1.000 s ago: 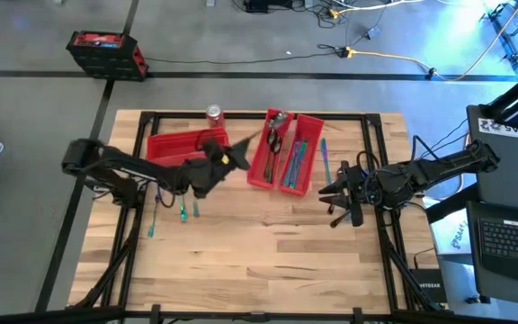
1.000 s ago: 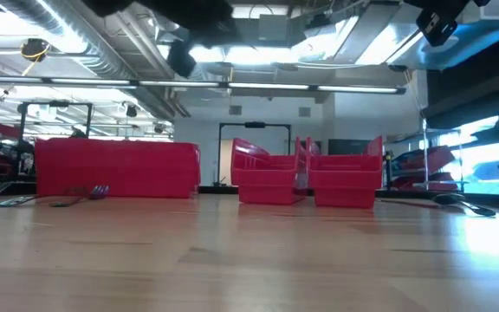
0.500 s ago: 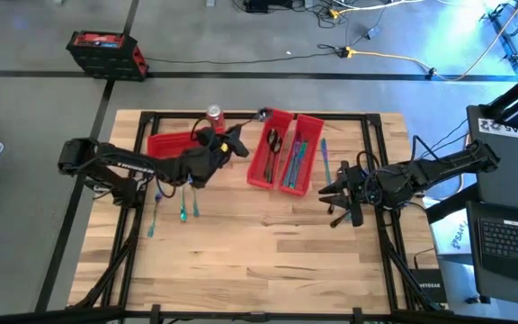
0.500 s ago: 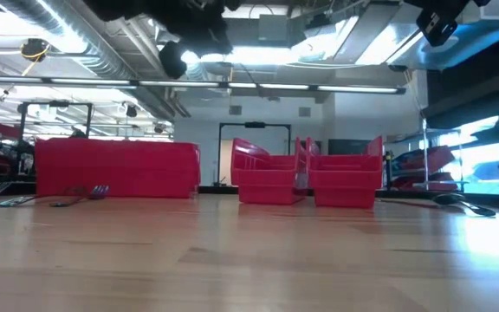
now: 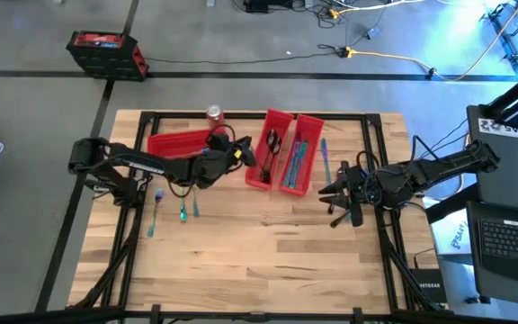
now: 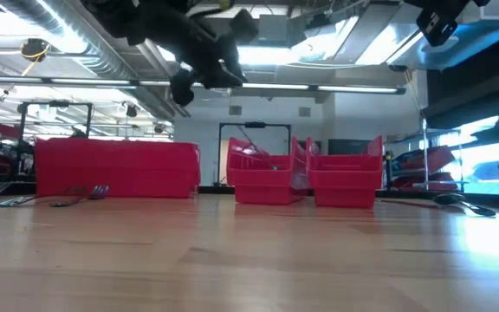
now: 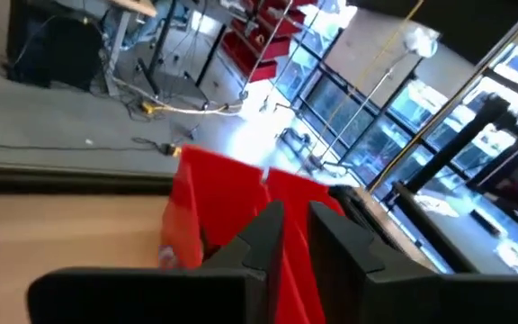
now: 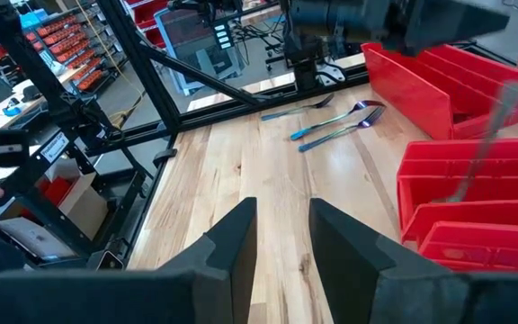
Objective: Sort silverware
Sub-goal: Put the black spoon into the middle red bin
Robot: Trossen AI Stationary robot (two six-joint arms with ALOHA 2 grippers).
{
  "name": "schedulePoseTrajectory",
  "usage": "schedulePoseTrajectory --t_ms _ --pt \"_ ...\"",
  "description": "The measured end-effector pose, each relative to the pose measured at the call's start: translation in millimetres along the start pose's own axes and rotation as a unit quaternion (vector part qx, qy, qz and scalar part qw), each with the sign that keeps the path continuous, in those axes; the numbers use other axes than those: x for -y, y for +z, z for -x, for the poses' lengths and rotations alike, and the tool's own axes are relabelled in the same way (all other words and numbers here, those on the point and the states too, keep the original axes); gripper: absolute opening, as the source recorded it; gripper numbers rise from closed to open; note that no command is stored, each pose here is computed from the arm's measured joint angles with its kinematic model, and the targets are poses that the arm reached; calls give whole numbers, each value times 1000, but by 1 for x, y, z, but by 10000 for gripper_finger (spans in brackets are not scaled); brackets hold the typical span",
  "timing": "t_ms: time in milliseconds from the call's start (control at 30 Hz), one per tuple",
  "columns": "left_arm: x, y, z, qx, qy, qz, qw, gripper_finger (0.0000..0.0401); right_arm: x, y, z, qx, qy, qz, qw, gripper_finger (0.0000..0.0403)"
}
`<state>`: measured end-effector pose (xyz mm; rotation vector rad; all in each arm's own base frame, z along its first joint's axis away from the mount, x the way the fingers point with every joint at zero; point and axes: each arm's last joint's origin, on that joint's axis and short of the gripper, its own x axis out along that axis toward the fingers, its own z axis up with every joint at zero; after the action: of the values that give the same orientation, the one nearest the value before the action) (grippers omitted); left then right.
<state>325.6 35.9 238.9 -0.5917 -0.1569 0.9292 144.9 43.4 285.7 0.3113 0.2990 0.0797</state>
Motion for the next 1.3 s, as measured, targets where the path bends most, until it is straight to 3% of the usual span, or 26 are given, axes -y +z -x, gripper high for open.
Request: schedulePoseTrajectory --t_ms 133,333,533,733,833,1067,1300 --pt "0 -6 0 2 9 -11 1000 39 0 0 0 0 0 0 1000 89" --pt "9 4 1 37 34 -85 995 39 0 0 0 0 0 0 1000 89" --pt "19 12 3 58 21 -122 991 39 0 0 0 0 0 0 1000 89" --pt "21 10 6 51 21 -210 976 39 0 0 0 0 0 0 1000 89" --pt "26 11 14 47 0 -220 974 39 0 0 0 0 0 2 1000 89" --pt "19 13 27 -9 2 -253 967 39 2 1 0 10 -30 90 995 89" --pt "18 19 32 -117 -135 -265 947 30 1 5 0 35 -40 88 995 89"
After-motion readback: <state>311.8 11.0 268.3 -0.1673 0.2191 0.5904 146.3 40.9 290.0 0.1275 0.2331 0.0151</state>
